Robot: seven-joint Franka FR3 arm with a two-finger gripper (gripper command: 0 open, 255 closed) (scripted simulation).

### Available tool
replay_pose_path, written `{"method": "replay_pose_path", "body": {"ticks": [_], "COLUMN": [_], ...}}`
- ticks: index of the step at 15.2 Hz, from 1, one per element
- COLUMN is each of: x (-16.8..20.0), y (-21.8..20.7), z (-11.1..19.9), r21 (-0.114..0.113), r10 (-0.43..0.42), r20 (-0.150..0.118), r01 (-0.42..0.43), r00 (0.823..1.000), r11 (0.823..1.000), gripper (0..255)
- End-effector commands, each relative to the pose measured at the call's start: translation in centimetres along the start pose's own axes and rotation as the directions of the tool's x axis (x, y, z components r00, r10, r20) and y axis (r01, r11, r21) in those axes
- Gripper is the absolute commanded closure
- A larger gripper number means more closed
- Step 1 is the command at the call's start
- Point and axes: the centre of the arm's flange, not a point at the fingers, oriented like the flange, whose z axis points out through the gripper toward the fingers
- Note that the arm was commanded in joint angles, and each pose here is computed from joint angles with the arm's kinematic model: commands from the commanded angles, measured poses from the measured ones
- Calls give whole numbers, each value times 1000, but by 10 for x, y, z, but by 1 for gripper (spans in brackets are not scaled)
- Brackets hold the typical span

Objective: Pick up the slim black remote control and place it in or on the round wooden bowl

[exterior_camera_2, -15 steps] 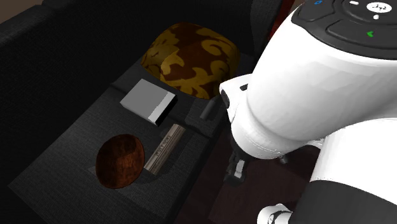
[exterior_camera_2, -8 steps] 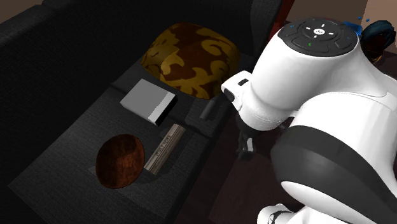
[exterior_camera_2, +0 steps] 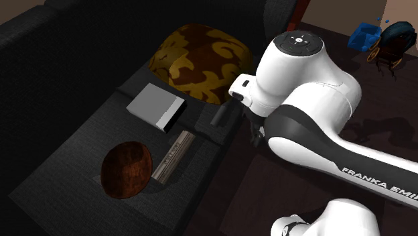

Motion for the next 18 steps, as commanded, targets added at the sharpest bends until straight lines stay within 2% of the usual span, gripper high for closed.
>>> {"method": "replay_pose_path", "body": {"ticks": [1, 5, 9, 13, 18], "x": [-2, -2, 5, 17, 41], "y": [22, 61, 100, 137, 177], "z": [21, 58, 94, 130, 174], "r21": [-1, 2, 4, 5, 4], "r10": [-89, -253, -410, -555, -709], "r20": [-2, -7, -13, -19, -26], "r01": [89, 253, 410, 555, 710], "r00": [996, 967, 912, 831, 704], "r11": [996, 967, 912, 832, 705], "gripper": [0, 0, 0, 0, 0]}}
